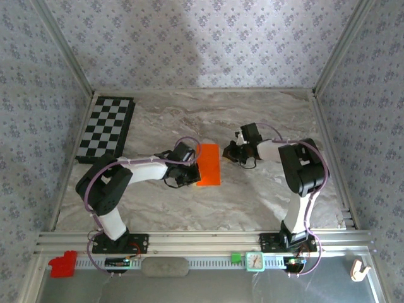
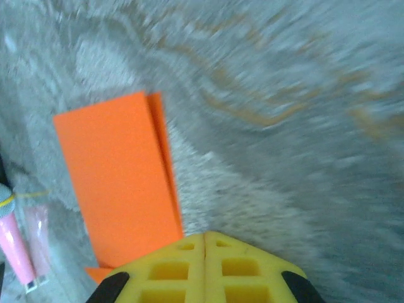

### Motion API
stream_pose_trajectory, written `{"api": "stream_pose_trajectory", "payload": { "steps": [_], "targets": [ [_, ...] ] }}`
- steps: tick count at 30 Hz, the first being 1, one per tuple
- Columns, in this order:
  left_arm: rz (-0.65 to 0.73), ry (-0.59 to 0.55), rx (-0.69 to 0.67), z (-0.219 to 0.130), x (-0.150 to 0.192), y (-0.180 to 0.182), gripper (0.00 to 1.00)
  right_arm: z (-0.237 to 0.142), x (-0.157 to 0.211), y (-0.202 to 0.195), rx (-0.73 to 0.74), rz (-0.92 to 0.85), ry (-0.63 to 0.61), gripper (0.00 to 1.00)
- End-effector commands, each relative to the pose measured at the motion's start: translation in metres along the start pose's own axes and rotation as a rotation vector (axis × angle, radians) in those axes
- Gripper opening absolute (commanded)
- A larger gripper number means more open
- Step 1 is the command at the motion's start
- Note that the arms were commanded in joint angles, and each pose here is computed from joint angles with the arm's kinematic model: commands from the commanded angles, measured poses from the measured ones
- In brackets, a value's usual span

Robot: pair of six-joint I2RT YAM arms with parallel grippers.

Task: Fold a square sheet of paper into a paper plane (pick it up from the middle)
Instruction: Fold the triangle a second time at the center of the table.

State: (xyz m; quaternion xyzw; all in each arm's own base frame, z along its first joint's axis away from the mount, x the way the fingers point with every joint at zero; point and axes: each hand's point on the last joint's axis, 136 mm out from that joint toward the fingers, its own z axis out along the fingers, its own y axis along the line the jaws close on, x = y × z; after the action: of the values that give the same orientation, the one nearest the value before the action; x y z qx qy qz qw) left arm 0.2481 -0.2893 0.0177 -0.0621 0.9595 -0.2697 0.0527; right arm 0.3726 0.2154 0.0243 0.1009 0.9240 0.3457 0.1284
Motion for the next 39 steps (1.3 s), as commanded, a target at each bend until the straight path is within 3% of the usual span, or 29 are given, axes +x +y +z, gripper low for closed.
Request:
{"api": "stream_pose_trajectory", "payload": {
  "steps": [1,5,9,14,23,28,39],
  "targets": [
    [-0.051,0.104,-0.208,0.006,0.029,0.058,0.0,-0.029,-0.01,0.014,0.021,-0.058,-0.066,0.04],
    [-0.045,0.097,-0.191,0.005,0.025,0.052,0.0,-0.033,0.013,0.034,-0.012,-0.091,-0.042,0.04],
    [-0.039,0.092,-0.163,0.002,0.022,0.044,0.0,-0.013,0.05,0.045,-0.036,-0.086,0.044,0.04],
    [-0.024,0.07,-0.121,-0.007,0.014,0.03,0.0,0.008,0.071,0.05,-0.046,-0.08,0.101,0.04],
    [0.084,0.01,0.042,-0.028,-0.005,-0.018,0.0,0.027,0.08,0.021,0.05,-0.058,0.141,0.04],
    [0.131,-0.015,0.162,-0.031,-0.015,-0.048,0.08,0.028,0.084,0.007,0.104,-0.063,0.155,0.03],
    [0.149,0.088,0.109,0.006,-0.014,-0.039,0.05,0.031,0.089,-0.004,0.144,-0.048,0.173,0.03]
  ]
}}
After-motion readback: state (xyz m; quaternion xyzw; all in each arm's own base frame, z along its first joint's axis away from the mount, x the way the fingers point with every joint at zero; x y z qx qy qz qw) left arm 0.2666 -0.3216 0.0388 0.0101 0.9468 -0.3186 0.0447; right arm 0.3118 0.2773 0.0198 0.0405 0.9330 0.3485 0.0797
